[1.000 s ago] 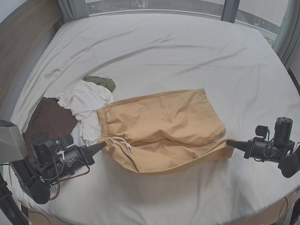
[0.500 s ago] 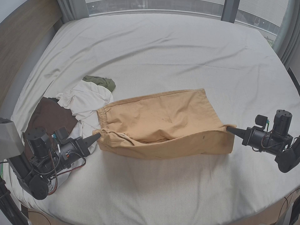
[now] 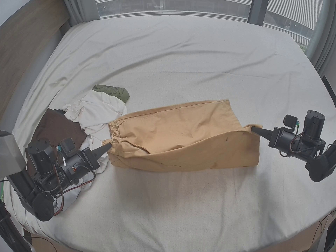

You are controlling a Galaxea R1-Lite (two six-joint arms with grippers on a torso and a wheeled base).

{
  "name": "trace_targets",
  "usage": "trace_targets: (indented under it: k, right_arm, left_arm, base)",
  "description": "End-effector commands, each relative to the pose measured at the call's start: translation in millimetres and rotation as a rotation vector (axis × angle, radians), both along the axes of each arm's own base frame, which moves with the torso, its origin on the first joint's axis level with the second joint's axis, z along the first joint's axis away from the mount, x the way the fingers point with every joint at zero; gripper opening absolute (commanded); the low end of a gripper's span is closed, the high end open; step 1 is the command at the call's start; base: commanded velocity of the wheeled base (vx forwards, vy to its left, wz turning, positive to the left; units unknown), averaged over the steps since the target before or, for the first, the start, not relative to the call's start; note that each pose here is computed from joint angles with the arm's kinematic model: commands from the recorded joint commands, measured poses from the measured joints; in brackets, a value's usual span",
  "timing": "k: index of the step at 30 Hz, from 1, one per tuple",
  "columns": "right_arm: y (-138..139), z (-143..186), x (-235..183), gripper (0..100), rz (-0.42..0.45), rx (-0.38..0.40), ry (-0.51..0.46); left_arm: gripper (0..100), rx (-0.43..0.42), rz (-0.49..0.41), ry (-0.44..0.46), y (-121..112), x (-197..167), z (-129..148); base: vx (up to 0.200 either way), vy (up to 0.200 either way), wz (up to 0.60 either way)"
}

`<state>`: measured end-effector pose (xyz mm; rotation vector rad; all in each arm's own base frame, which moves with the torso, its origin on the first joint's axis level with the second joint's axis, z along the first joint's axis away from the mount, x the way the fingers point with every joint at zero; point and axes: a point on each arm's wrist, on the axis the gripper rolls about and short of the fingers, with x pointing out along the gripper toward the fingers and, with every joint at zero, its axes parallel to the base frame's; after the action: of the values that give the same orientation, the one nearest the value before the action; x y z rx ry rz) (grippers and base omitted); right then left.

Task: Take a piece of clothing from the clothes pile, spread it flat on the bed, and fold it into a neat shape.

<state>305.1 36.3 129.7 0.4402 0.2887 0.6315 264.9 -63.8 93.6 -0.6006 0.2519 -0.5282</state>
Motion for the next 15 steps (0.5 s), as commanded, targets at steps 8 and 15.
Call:
trace_targets:
  k: [8, 15]
  right_arm:
    - [11, 16, 16, 0, 0.029, 0.005, -0.066]
    - [12, 22, 25, 0, 0.031, 0.008, -0.096]
  left_arm:
    - [0, -0.009, 0.037, -0.027, 4, 6, 5]
    - [0, -0.010, 0.059, -0.036, 4, 8, 7]
  base:
    - [0.000, 0.000, 0.00]
    - [0.000, 0.000, 0.00]
